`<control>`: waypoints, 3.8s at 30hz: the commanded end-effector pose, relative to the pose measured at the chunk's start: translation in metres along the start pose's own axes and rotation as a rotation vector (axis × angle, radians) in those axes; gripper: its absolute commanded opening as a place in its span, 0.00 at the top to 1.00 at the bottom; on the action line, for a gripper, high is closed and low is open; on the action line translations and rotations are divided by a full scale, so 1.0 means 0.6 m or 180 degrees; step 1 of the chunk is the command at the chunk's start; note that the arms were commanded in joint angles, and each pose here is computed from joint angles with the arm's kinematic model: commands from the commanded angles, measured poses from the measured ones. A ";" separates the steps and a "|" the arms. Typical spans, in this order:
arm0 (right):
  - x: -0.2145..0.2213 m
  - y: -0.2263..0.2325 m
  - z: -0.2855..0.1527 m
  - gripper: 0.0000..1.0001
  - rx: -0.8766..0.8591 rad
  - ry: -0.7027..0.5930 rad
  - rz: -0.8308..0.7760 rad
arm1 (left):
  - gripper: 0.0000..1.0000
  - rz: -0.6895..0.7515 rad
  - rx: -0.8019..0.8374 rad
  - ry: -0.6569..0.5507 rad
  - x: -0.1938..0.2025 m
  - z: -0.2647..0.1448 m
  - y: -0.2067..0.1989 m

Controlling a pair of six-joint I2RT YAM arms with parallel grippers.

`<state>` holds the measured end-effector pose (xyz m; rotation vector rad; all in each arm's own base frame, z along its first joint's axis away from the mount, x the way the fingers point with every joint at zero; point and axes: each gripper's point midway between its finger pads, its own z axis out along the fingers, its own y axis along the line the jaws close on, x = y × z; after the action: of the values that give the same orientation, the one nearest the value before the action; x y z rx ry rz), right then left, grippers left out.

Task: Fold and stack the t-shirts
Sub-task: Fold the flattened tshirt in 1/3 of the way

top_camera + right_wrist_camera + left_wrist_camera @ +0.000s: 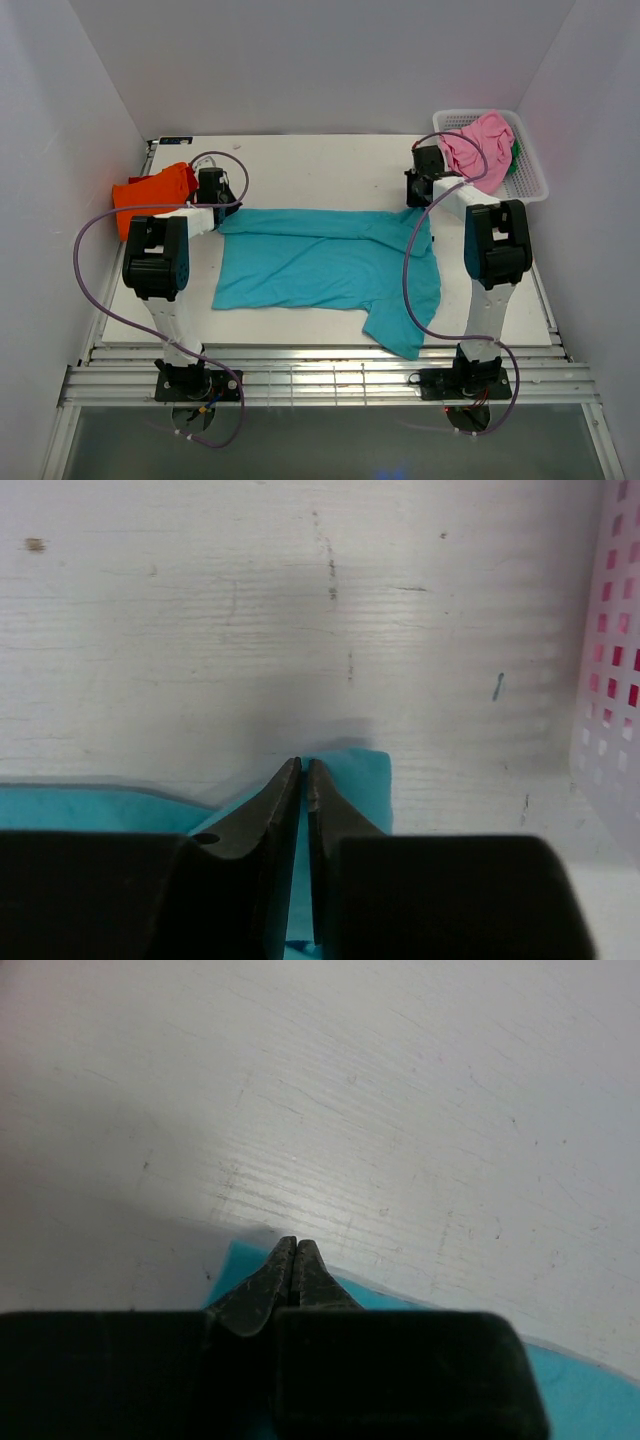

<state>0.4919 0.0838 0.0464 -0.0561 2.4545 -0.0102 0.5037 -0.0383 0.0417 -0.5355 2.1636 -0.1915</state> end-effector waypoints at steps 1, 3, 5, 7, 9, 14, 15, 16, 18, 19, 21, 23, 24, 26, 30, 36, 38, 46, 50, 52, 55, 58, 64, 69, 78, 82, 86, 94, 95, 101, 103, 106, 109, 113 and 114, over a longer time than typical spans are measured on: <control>0.005 -0.033 0.011 0.89 0.0256 0.0070 0.0011 | 0.95 0.0013 0.0099 -0.0114 -0.019 -0.014 -0.015; 0.014 -0.044 0.016 0.92 0.0327 0.0128 0.0019 | 1.00 0.0017 0.0079 -0.0108 -0.017 -0.012 -0.012; 0.017 -0.054 0.020 0.92 0.0382 0.0146 0.0025 | 1.00 0.0020 0.0059 -0.0091 -0.014 -0.011 -0.009; 0.018 -0.059 0.024 0.92 0.0401 0.0166 0.0037 | 1.00 0.0026 0.0033 -0.0084 -0.012 -0.009 -0.006; 0.023 -0.068 0.030 0.92 0.0456 0.0206 0.0049 | 1.00 0.0028 0.0017 -0.0076 -0.010 -0.008 -0.004; 0.029 -0.087 0.040 0.92 0.0586 0.0254 0.0047 | 1.00 0.0038 -0.0029 -0.0035 0.001 -0.001 0.002; 0.032 -0.089 0.043 0.92 0.0595 0.0273 0.0042 | 1.00 0.0039 -0.0031 -0.0031 0.002 0.000 0.003; 0.034 -0.092 0.045 0.92 0.0618 0.0281 0.0048 | 1.00 0.0033 -0.0048 -0.0018 0.006 0.002 0.006; 0.038 -0.097 0.049 0.92 0.0662 0.0308 0.0035 | 1.00 0.0028 -0.0063 0.0019 0.015 0.006 0.010; 0.040 -0.101 0.050 0.92 0.0706 0.0318 0.0030 | 1.00 0.0029 -0.0069 0.0021 0.016 0.008 0.011; 0.041 -0.100 0.054 0.92 0.0696 0.0335 0.0031 | 1.00 0.0035 -0.0084 0.0034 0.021 0.010 0.013; 0.043 -0.098 0.061 0.92 0.0678 0.0356 0.0029 | 1.00 0.0022 -0.0116 0.0033 0.023 0.011 0.017; 0.044 -0.097 0.065 0.92 0.0671 0.0375 0.0036 | 1.00 -0.0005 -0.0097 0.0000 0.019 0.008 0.015; 0.045 -0.096 0.068 0.92 0.0667 0.0390 0.0029 | 1.00 -0.0025 -0.0055 -0.0066 0.007 0.001 0.009; 0.043 -0.097 0.072 0.92 0.0681 0.0388 0.0033 | 1.00 -0.0018 0.0063 -0.0238 -0.036 -0.016 -0.014; 0.039 -0.092 0.074 0.92 0.0623 0.0389 0.0038 | 1.00 -0.0084 0.0097 -0.0382 -0.057 -0.036 -0.025; 0.038 -0.091 0.075 0.92 0.0613 0.0385 0.0039 | 1.00 -0.0056 0.0176 -0.0506 -0.068 -0.057 -0.035; 0.039 -0.088 0.075 0.92 0.0589 0.0397 0.0034 | 1.00 -0.0012 0.0384 -0.0645 -0.086 -0.103 -0.077; 0.042 -0.088 0.074 0.92 0.0585 0.0407 0.0038 | 1.00 -0.0063 0.0288 -0.0455 -0.055 -0.095 -0.063; 0.042 -0.087 0.073 0.92 0.0576 0.0407 0.0043 | 1.00 -0.0063 0.0186 -0.0331 -0.035 -0.081 -0.051; 0.041 -0.087 0.073 0.92 0.0575 0.0402 0.0044 | 1.00 -0.0051 0.0119 -0.0219 -0.014 -0.065 -0.042; 0.040 -0.087 0.072 0.92 0.0570 0.0398 0.0050 | 1.00 -0.0059 0.0107 -0.0102 0.001 -0.053 -0.040; 0.038 -0.084 0.072 0.92 0.0541 0.0395 0.0058 | 1.00 -0.0064 0.0082 0.0041 0.021 -0.036 -0.039; 0.038 -0.082 0.074 0.92 0.0527 0.0396 0.0069 | 1.00 -0.0063 0.0032 0.0124 0.036 -0.025 -0.032; 0.024 -0.073 0.091 0.92 0.0471 0.0422 0.0099 | 1.00 -0.0067 -0.0223 0.0258 0.049 0.032 -0.012; 0.008 -0.075 0.102 0.92 0.0493 0.0451 0.0097 | 1.00 -0.0082 -0.0235 0.0263 0.033 0.051 -0.014; -0.011 -0.079 0.116 0.92 0.0558 0.0448 0.0029 | 1.00 -0.0050 -0.0280 0.0282 0.026 0.064 -0.012; -0.017 -0.110 0.109 0.92 0.0683 0.0451 0.0071 | 1.00 -0.0081 -0.0357 0.0254 0.029 0.057 0.003; -0.017 -0.110 0.110 0.92 0.0666 0.0449 0.0072 | 1.00 -0.0074 -0.0340 0.0248 0.027 0.058 0.001; -0.054 -0.099 0.104 0.91 0.0520 0.0199 0.0076 | 1.00 -0.0033 -0.0221 0.0187 0.005 0.060 -0.018; -0.082 -0.089 0.091 0.85 0.0385 -0.0004 0.0073 | 1.00 -0.0014 -0.0171 0.0143 -0.008 0.060 -0.027; -0.149 -0.061 0.040 0.76 0.0041 -0.0541 0.0085 | 1.00 0.0034 -0.0031 0.0069 -0.028 0.058 -0.045; -0.204 -0.032 -0.030 0.71 -0.0305 -0.1048 0.0077 | 0.98 0.0085 0.0125 -0.0143 -0.061 0.051 -0.066; -0.230 0.010 -0.092 0.70 -0.0738 -0.1268 0.0023 | 0.75 0.0162 0.0331 -0.0487 -0.119 0.036 -0.106; -0.226 0.019 -0.094 0.70 -0.0782 -0.1250 0.0010 | 0.66 0.0186 0.0355 -0.0520 -0.127 0.033 -0.113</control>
<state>0.5500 0.0717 0.1160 -0.0669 2.2358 0.1384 0.5550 -0.0592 0.0395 -0.4807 2.1529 -0.1879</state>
